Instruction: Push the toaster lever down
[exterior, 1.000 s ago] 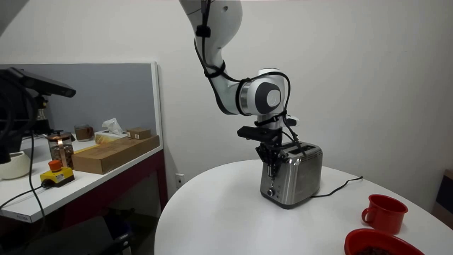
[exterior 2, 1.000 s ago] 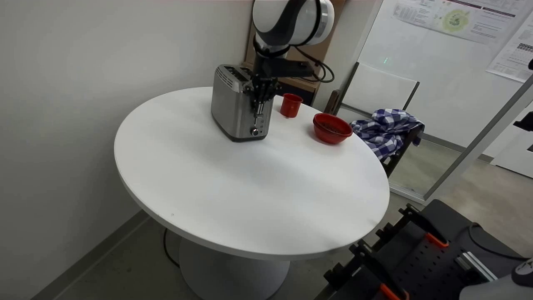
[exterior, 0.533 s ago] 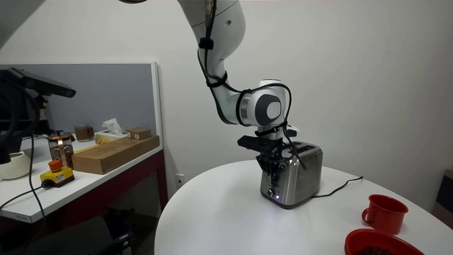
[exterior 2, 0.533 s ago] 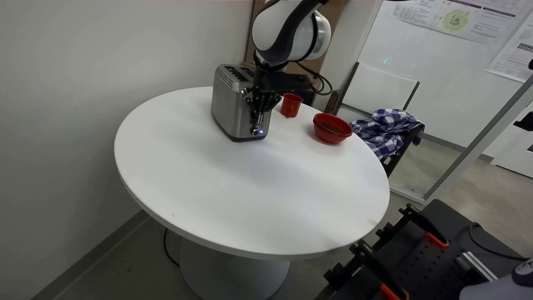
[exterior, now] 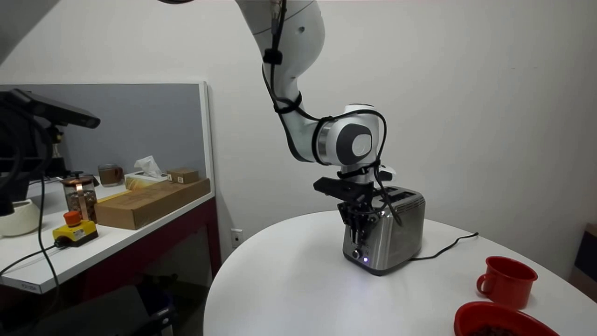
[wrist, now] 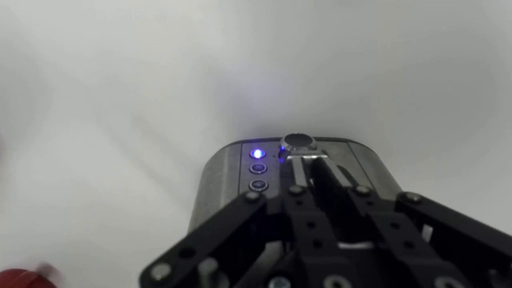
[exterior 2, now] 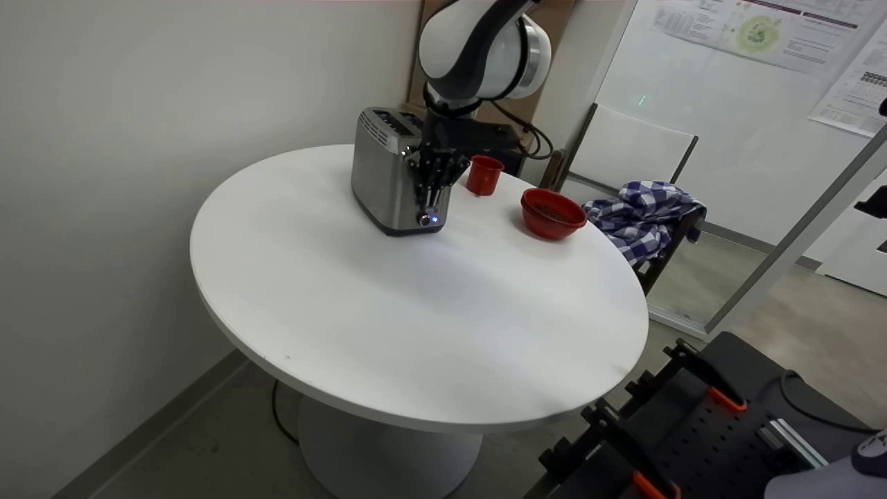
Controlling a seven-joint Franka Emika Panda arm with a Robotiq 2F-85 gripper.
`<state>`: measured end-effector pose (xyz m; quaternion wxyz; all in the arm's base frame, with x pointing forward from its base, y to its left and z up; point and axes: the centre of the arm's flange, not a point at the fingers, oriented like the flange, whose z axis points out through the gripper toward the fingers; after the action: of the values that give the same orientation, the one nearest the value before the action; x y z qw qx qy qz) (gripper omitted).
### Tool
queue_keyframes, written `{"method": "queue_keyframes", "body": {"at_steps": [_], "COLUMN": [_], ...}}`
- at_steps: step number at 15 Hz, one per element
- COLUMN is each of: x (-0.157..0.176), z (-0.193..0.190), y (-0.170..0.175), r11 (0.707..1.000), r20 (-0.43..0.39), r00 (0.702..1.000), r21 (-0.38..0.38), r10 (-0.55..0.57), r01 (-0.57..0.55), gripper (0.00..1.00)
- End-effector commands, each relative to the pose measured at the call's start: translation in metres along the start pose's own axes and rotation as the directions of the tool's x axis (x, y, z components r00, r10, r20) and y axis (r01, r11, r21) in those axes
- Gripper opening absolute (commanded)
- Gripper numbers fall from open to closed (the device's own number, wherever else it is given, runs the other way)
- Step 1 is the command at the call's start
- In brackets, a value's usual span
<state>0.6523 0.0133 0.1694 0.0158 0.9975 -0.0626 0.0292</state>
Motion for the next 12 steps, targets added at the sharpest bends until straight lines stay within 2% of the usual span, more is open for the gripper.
{"method": "queue_keyframes", "body": {"at_steps": [1,5,8,12], "x": [0.003,-0.008,-0.025,-0.063], "z": [-0.016,-0.061,-0.105,-0.157], "y": [0.000,-0.001,0.006,0.020], "r11": [0.998,0.995,0.996,0.994], "r20": [0.027,0.037,0.063,0.071], "r00": [0.999,0.999,0.998,0.994], "r21": [0.060,0.100,0.084,0.076], "r10": [0.024,0.028,-0.002,-0.084], "r01": [-0.026,-0.032,-0.004,0.078], "gripper": [0.48,0.76,0.99,1.00]}}
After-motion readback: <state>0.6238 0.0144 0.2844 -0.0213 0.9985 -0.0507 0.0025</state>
